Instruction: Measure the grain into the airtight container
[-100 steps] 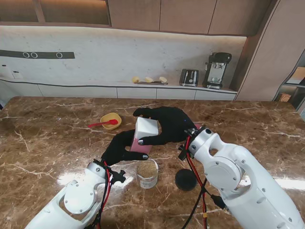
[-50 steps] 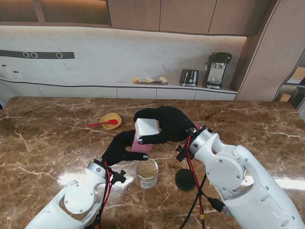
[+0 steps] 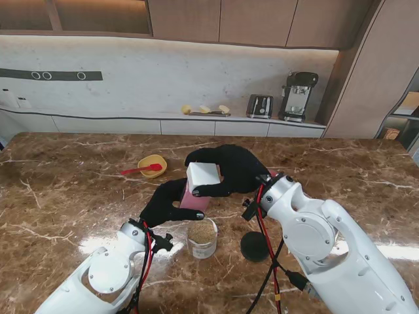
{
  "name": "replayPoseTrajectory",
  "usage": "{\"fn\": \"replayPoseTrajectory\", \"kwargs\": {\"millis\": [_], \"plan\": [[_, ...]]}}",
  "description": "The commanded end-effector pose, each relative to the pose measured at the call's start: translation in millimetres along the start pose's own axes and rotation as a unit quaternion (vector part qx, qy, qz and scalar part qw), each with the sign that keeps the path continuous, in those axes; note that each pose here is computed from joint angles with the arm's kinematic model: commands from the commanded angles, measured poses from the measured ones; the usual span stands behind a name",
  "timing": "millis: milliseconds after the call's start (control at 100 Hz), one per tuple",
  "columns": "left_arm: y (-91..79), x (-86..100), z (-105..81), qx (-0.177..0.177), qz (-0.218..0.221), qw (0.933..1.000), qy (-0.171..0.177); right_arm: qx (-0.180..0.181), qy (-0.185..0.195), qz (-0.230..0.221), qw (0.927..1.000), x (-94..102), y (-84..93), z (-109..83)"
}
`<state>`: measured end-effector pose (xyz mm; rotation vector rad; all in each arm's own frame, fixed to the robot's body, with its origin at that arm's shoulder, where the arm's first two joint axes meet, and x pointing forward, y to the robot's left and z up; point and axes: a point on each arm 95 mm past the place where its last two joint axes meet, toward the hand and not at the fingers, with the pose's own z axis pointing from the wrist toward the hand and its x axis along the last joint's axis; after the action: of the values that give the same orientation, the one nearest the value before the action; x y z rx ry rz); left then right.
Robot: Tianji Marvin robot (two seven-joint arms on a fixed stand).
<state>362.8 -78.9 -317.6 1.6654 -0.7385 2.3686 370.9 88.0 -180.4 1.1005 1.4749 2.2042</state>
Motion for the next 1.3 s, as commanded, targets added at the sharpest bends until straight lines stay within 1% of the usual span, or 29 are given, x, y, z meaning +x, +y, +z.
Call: {"fn": "replayPoseTrajectory", "kwargs": {"millis": [0, 250, 490, 630, 820, 960, 1060, 1120, 1220, 1290], "plan": [[2.2, 1.4, 0.1, -0.001, -0.002, 1.0000, 0.001, 0.008, -0.013, -0.006, 0.9999, -5.8, -7.5, -3.3], [2.6, 1.5, 1.1, -0.003, -0.002, 1.0000, 0.003, 0.000, -0.006, -0.043, 0.9991, -2.3, -2.7, -5.9], [2.4, 1.3, 1.0, -0.004, -0.001, 1.0000, 0.003, -0.012, -0.004, -0.043, 0.9990, 1.5, 9.0, -9.0], [2.2, 1.5, 0.6, -0.005, -0.001, 1.0000, 0.003, -0.013, 0.007, -0.037, 0.9992, 1.9, 22.7, -13.5], [1.7, 1.7, 0.1, -0.006, -0.002, 1.0000, 0.002, 0.010, 0.033, -0.025, 0.9991, 2.5, 44.5, -22.3], [1.9, 2.0, 0.4, -0.007, -0.002, 1.0000, 0.003, 0.040, 0.050, -0.035, 0.9974, 2.2, 54.4, -27.1], [1.9, 2.2, 0.7, -0.009, -0.002, 1.0000, 0.003, 0.052, 0.059, -0.049, 0.9957, 1.2, 54.7, -27.5], [1.7, 2.2, 0.9, -0.010, -0.001, 0.9999, 0.004, 0.059, 0.066, -0.071, 0.9935, -0.2, 53.4, -26.9], [1.5, 2.4, 1.3, -0.011, -0.001, 0.9999, 0.005, 0.077, 0.077, -0.100, 0.9890, -2.4, 47.6, -24.9], [1.5, 2.5, 1.6, -0.012, 0.000, 0.9999, 0.005, 0.086, 0.086, -0.110, 0.9865, -3.2, 42.9, -22.2]]}}
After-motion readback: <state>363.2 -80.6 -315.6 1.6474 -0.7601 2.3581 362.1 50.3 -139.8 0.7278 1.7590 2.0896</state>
